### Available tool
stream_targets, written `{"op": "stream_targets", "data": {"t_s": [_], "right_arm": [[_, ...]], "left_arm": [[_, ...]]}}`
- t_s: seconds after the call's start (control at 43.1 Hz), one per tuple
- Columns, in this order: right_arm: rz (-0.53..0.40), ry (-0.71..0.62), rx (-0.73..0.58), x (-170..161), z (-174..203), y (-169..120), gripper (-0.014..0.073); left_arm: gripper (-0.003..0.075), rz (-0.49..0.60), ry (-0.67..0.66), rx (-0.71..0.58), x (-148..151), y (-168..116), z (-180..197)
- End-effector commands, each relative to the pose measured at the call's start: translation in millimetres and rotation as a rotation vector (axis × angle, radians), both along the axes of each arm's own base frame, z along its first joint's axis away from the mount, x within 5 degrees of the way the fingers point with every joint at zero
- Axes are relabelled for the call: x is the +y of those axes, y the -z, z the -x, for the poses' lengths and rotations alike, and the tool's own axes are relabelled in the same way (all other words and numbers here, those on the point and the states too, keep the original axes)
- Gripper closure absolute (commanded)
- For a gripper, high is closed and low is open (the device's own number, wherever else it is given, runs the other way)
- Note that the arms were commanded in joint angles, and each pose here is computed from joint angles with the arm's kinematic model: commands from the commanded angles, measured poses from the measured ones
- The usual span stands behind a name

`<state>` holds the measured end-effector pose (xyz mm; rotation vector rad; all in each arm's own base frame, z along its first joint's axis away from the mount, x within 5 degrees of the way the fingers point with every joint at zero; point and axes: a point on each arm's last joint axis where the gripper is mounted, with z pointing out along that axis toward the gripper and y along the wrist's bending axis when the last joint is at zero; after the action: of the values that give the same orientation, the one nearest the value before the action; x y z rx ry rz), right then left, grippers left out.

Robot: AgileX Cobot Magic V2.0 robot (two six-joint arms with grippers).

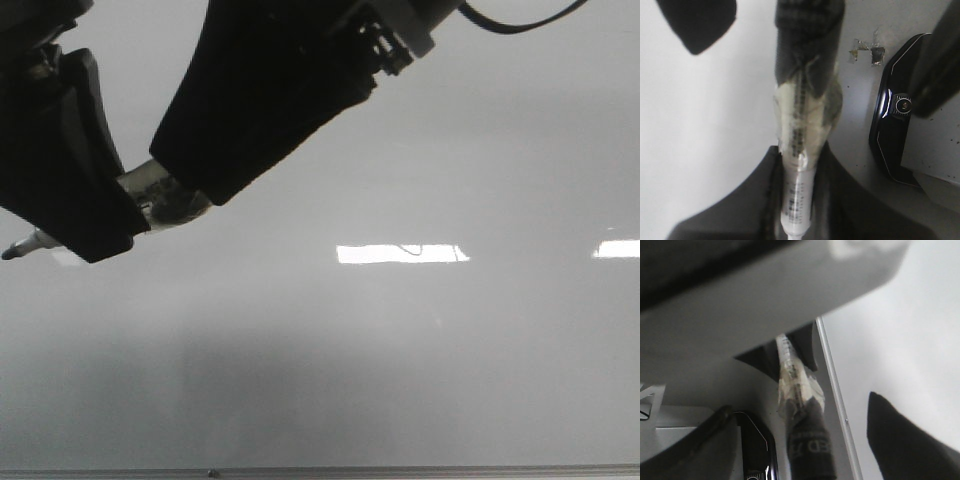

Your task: Write number 5 on whiteboard

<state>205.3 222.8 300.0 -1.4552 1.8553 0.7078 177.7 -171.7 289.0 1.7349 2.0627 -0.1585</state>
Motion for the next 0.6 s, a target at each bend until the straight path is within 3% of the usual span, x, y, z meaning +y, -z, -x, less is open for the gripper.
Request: {"op": "stream_targets", "data": {"t_s": [0.0,0.185,0.325,0.44,0.487,0.579], "right_arm": [[-0.075,0.010,-0.028,1.9,0.9,-19.9,0.0092],[-0.073,0.010,-0.025,2.3,0.3,-18.9,0.0373],[-0.072,0.006,-0.021,2.3,0.9,-18.7,0.0669],[-0.070,0.002,-0.020,2.3,1.2,-18.6,0.0656],[-0.070,0.003,-0.020,2.1,1.0,-18.6,0.0656],[-0.070,0.003,-0.018,2.1,1.1,-18.6,0.0656]], "left_arm": [[0.0741,0.080,0.001,-0.066,-2.4,-19.2,1.7],[0.0741,0.080,0.001,-0.066,-2.4,-19.2,1.7],[0.0740,0.080,0.001,-0.066,-2.4,-19.2,1.7],[0.0696,0.083,-0.004,-0.065,-2.5,-19.3,1.6],[0.0629,0.084,-0.006,-0.064,-2.5,-19.3,1.6],[0.0398,0.092,-0.011,-0.071,-3.0,-19.8,0.9]]}}
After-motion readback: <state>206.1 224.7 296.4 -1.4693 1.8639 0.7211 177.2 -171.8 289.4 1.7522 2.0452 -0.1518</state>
